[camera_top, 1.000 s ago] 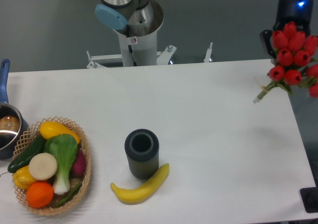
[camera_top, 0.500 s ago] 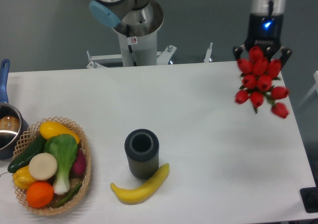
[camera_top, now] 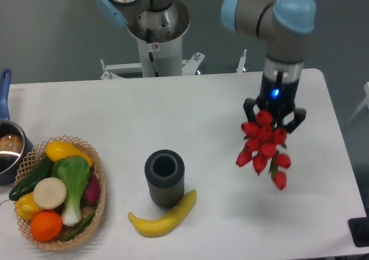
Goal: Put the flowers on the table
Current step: 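Lower the red tulips toward the table beside the black container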
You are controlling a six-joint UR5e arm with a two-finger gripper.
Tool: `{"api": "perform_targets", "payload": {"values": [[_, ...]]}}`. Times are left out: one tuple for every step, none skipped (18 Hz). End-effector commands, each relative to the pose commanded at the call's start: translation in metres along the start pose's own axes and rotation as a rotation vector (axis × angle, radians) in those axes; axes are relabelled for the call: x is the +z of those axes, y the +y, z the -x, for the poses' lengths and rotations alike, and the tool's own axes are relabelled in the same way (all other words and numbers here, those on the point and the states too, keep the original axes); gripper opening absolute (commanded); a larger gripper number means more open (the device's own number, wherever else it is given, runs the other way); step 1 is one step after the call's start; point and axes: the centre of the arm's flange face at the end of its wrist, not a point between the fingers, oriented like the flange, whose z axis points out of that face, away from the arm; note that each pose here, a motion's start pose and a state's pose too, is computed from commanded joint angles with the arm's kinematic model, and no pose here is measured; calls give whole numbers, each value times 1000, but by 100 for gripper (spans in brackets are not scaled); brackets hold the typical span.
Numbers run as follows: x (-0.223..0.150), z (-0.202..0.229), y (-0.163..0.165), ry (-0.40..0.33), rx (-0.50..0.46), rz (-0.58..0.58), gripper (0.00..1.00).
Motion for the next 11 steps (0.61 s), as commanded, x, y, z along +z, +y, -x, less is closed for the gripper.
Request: {"api": "perform_targets", "payload": {"values": [[12,4,-4,-7,10,36,42],[24,7,-10,-14,24,68,42],[32,8,-16,-17,35,84,42],[40,11,-17,-11,37,89,42],[48,14,-18,-3,33,93,42],[58,15,-17,7,29,100,42],[66,17,-16,11,27,102,42],[70,18,-17,8,27,100,42],[74,18,-16,11,19,102,42],[79,18,-15,16,13,105,42],[83,18,-14,22,11,108,42]]}}
